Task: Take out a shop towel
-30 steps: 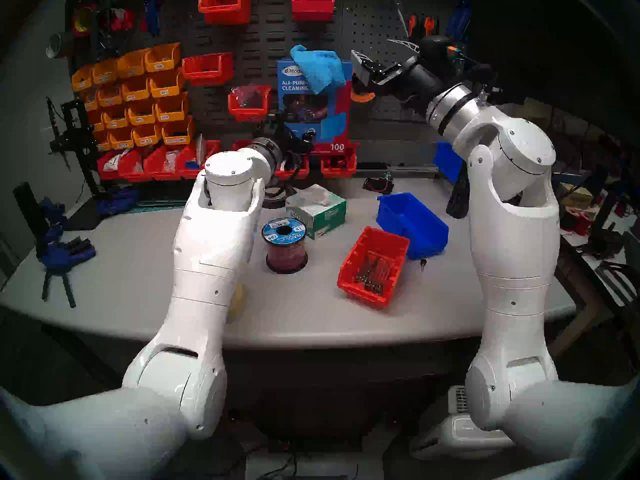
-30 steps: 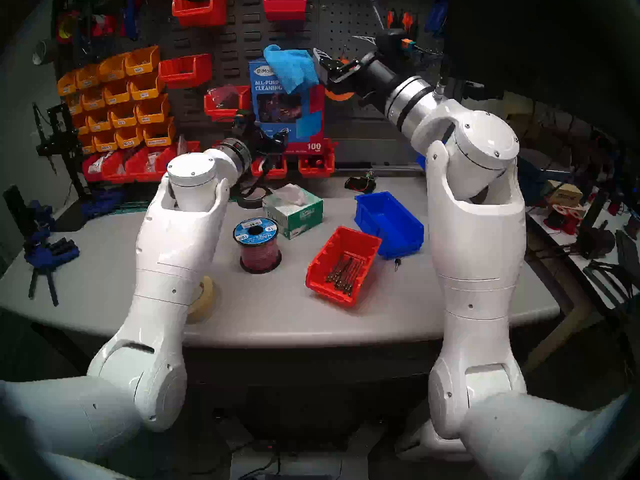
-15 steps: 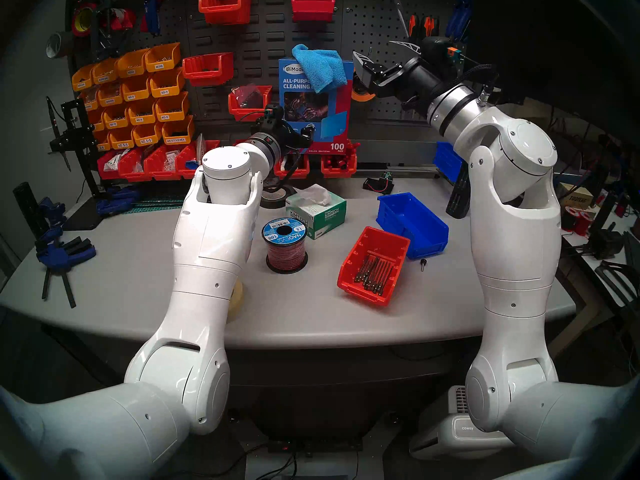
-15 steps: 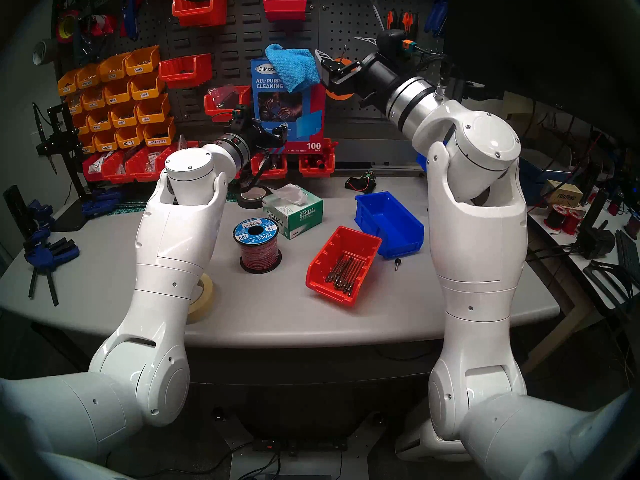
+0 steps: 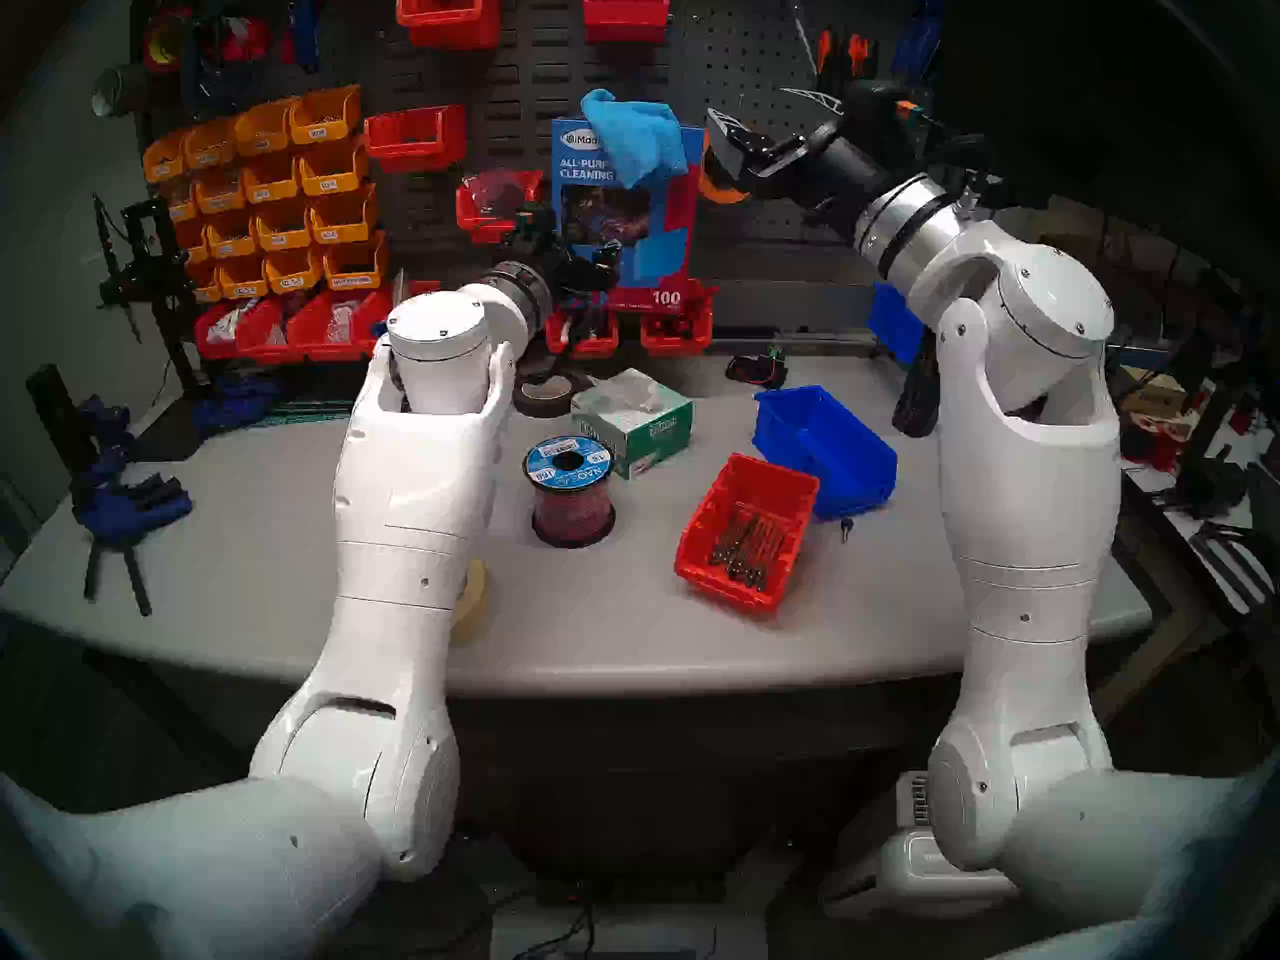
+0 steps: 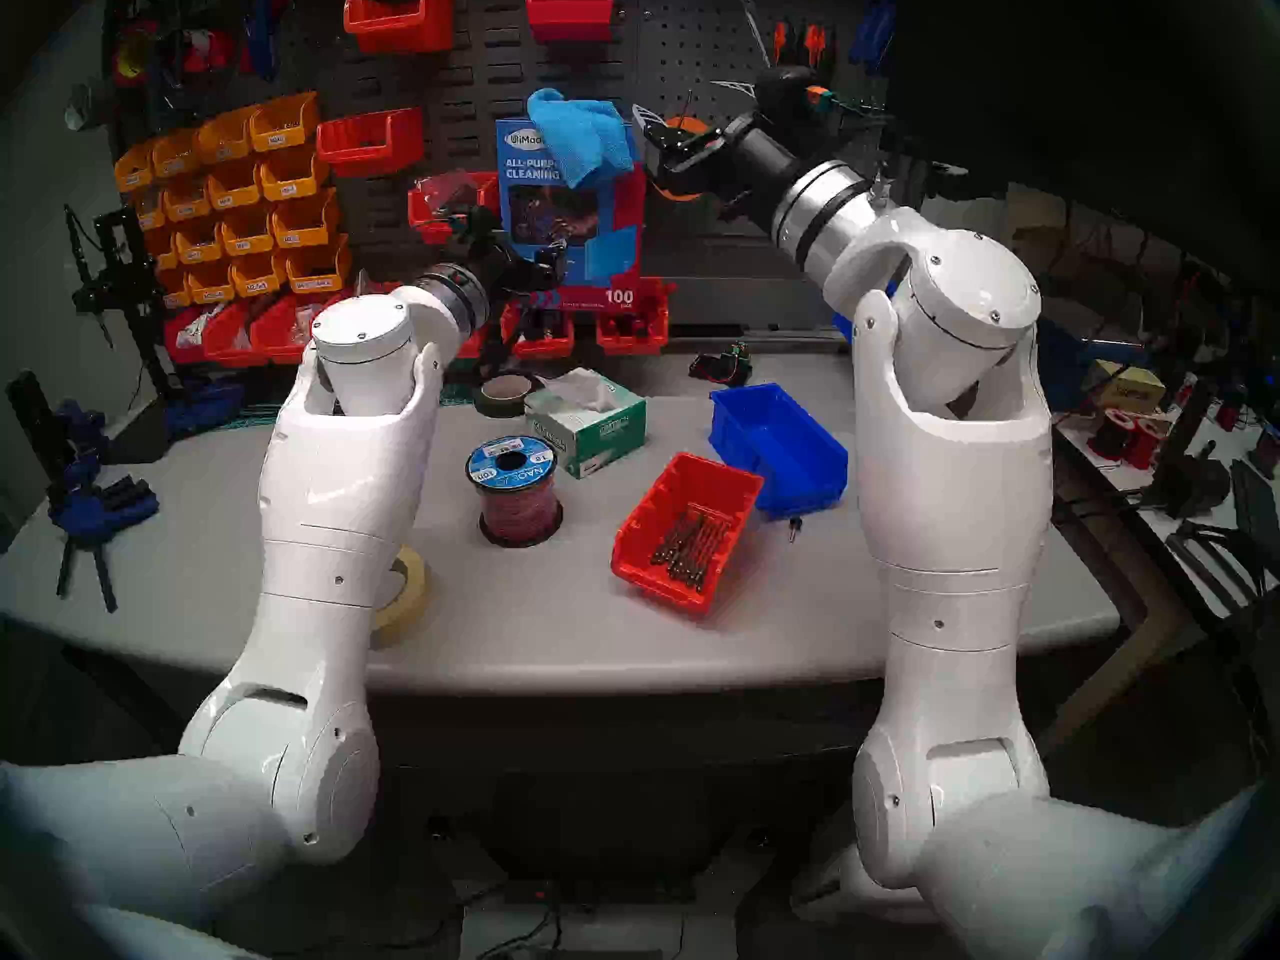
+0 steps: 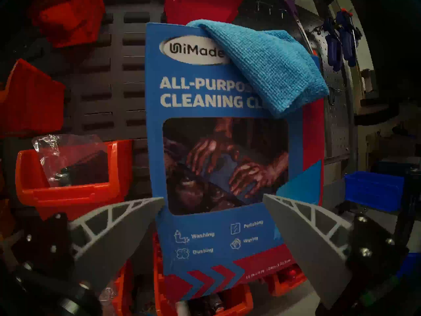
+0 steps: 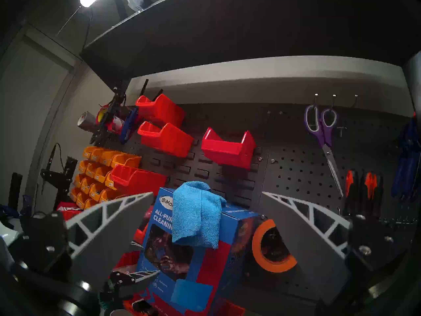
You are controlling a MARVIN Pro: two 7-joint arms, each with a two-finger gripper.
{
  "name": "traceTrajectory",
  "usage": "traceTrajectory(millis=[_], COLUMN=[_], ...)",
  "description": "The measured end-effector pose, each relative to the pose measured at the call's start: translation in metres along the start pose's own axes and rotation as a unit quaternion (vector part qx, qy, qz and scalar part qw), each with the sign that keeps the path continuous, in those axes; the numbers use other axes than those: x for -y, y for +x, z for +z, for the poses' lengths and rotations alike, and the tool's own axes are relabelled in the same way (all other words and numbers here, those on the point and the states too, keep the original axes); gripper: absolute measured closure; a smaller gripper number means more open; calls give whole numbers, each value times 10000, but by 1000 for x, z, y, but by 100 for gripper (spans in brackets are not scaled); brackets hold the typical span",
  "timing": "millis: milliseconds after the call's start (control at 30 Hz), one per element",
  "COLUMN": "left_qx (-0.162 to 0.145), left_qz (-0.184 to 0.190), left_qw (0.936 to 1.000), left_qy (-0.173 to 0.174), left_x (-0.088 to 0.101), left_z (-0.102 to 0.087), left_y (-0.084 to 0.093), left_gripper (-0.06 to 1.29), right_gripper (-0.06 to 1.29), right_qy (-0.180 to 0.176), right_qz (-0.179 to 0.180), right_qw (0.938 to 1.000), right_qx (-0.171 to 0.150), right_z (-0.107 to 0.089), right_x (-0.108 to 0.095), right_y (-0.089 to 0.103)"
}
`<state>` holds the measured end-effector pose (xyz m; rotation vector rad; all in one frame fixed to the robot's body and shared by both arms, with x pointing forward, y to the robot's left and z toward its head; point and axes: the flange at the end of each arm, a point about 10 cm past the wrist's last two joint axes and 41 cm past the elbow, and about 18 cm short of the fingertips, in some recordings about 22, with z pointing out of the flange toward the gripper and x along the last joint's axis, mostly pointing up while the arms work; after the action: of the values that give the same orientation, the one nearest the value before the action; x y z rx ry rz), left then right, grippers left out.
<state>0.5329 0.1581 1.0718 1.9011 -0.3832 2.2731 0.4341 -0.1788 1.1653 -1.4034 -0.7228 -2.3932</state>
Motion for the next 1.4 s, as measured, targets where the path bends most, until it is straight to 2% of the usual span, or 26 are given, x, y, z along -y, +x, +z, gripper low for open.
traceTrajectory(millis=[200, 433, 633, 1000, 1200, 1400], left_qx=[-175, -86, 65, 240, 267, 260], left_qz=[46, 30, -34, -39, 19, 81], left_qw=[9995, 9997, 10000, 9990, 9986, 9991], left_qy=[249, 209, -6, -377, -446, -328], left_x=[21, 25, 17, -9, -17, -17], left_z=[-17, -26, -24, -10, -3, 0], left_y=[12, 16, 13, 0, -5, -7], left_gripper=[-2, -2, -2, -2, -2, -2], right_gripper=[-2, -2, -2, -2, -2, -2], right_qy=[-13, -2, -10, -112, -182, -239], right_qz=[31, 88, 111, 66, 35, 28], right_qw=[10000, 10000, 9999, 9999, 9998, 9997], right_qx=[10, 27, 18, -12, 20, 55], right_z=[0, 3, 2, -6, -12, -17], right_x=[0, 0, -1, -5, -8, -10], right_y=[-2, -6, -6, -3, -4, -6])
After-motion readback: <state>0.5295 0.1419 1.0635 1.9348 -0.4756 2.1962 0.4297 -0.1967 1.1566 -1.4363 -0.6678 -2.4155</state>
